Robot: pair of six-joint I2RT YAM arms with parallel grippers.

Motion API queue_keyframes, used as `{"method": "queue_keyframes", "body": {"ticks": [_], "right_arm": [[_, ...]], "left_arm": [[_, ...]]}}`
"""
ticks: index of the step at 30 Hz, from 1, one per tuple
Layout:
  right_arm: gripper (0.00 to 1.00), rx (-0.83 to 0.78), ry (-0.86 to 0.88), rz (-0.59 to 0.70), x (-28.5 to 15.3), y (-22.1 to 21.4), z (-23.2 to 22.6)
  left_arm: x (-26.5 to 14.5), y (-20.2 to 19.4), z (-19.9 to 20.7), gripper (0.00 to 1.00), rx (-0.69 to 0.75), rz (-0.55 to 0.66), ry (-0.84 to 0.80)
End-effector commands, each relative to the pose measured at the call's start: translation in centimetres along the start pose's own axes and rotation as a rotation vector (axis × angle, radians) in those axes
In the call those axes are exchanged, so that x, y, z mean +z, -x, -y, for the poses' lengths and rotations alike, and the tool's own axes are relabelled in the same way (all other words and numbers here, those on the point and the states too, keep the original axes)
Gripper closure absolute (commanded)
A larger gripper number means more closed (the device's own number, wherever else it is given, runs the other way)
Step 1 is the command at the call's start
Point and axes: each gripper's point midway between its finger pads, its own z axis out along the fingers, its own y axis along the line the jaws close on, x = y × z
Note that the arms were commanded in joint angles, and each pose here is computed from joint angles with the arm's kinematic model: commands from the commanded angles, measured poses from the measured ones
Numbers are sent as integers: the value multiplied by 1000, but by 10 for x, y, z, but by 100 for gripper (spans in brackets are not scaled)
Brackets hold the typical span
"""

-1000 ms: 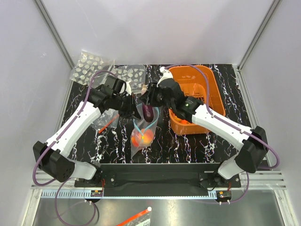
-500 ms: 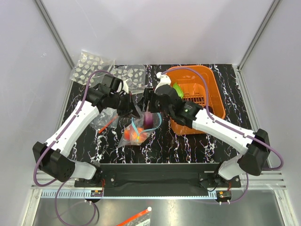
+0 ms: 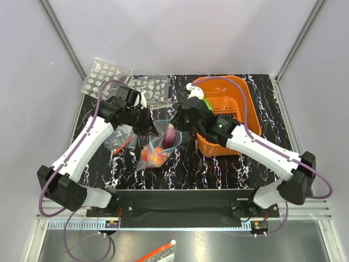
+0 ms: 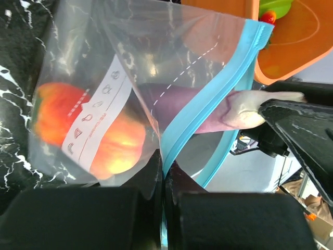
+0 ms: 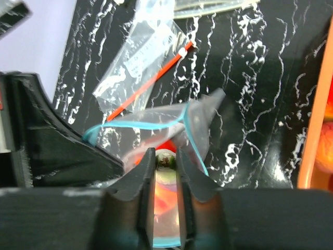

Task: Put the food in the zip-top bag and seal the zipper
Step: Place the fake vegetable in the zipper food storage bag.

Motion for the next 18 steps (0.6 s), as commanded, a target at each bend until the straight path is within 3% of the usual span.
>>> {"method": "queue_keyframes", "body": {"ticks": [1,6,13,18], "right_arm": [[82,28,7,14,-13,9,-5],[92,22,33,52,-19,26,-15],[95,9,97,135,-31,58,-35],[96,-56,128,169,-25,70,-48]], "left_arm": [[-24,17,13,100,59,101,-26],[-19,13,12,100,45,79,-35],[-19,3,6,100,17,48,-35],[-25,-2,24,100,-19,-1,-121]]}}
